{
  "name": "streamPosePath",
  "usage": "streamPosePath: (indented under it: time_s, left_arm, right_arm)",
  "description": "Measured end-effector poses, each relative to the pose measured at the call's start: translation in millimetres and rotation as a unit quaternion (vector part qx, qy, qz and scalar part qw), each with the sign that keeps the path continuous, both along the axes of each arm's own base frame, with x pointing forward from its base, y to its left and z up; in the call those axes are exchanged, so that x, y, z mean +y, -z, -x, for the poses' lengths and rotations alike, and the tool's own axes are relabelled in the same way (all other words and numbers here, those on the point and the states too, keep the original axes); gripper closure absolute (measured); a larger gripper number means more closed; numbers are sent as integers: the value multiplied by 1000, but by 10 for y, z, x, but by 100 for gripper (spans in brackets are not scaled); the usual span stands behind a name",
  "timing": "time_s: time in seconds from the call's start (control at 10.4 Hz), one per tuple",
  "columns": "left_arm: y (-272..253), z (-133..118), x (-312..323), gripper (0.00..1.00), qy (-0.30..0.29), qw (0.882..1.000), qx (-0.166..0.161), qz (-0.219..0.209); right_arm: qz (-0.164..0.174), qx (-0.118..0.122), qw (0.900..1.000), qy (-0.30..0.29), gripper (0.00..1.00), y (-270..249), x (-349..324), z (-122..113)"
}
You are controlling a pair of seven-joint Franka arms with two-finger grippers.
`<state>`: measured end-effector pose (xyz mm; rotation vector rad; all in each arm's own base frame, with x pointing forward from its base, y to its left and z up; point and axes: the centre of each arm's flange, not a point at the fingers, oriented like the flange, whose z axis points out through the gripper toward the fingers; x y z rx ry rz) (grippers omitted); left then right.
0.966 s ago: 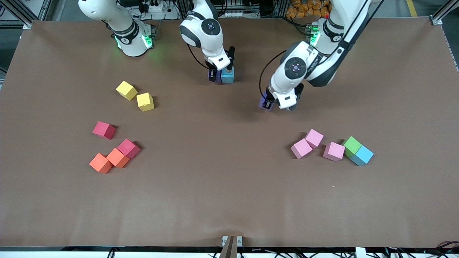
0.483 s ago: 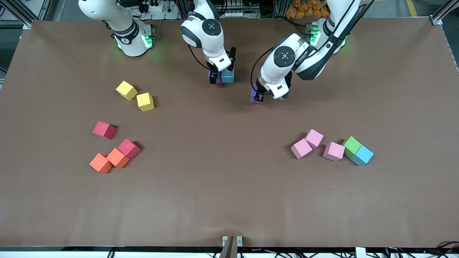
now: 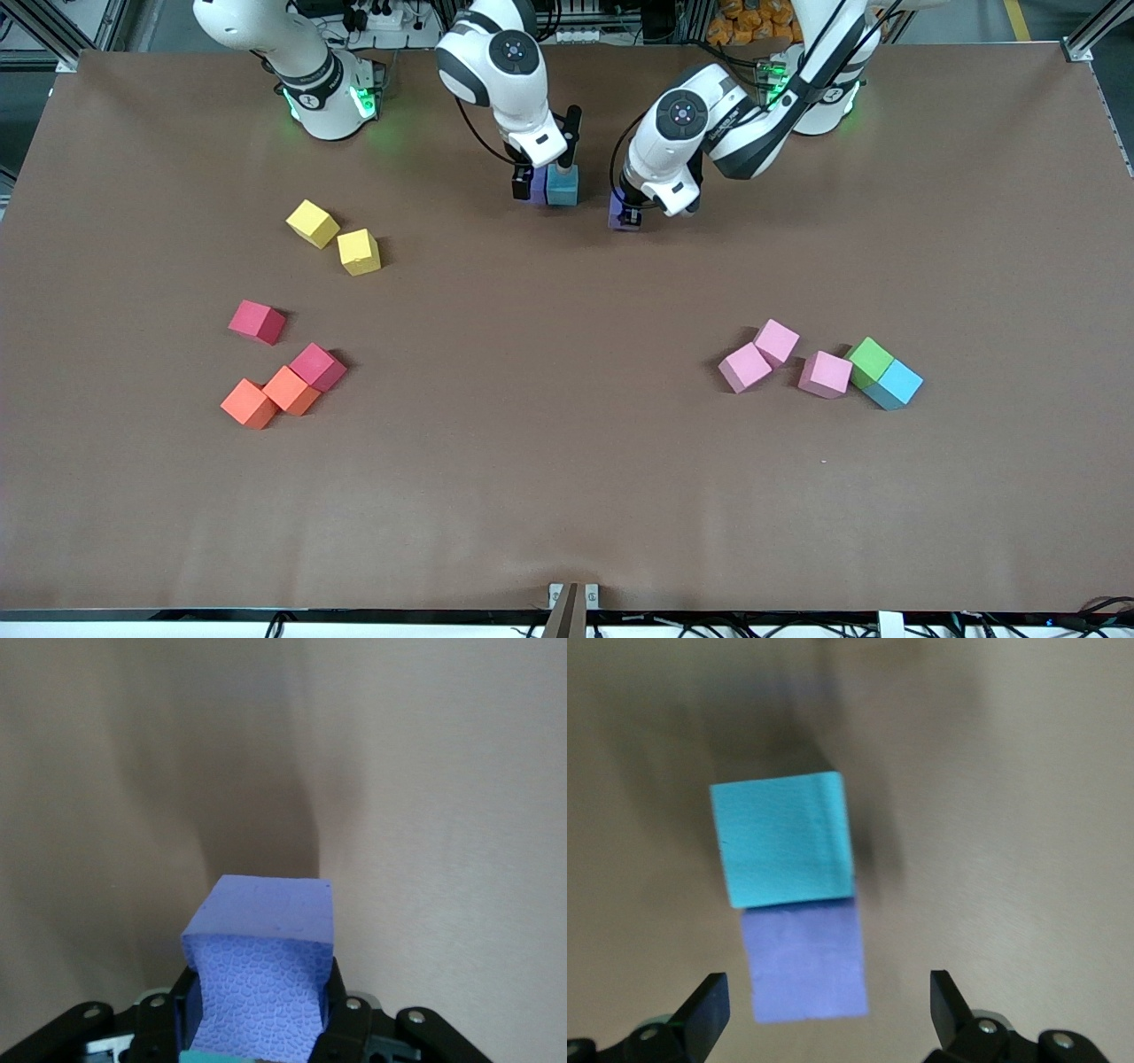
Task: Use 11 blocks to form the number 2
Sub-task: 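Place the purple cube beside the cyan cube with the left gripper, then reach the right gripper to the yellow cube and grasp it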
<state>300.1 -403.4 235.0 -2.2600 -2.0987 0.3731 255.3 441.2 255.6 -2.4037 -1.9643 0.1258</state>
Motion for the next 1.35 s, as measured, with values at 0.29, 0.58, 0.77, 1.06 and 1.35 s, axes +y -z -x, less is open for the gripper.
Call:
streamPosePath:
  time_s: [0.29,0.58,0.77,1.06,1.35]
  left_arm:
    - [41,155,-32,45,-10,1000,10,-8]
    - [14,228,-116,45,-10,1000,4,5]
    - [1,271,-177,45,-11,1000,-1,16]
    - [36,392,-264,45,0,1000,3,23]
    - [34,460,-317,45,1,1000,4,24]
  right_arm:
    - [24,25,997,76,0,-415,-420,-762]
    - [35,23,980,193,0,-1040,-1214,-1997]
    - [39,-4,963,267,0,-1134,-2006,-2732]
    - [41,5,944,328,0,-1122,-2677,-3162]
    - [66,29,936,344,0,-752,-3067,-3282]
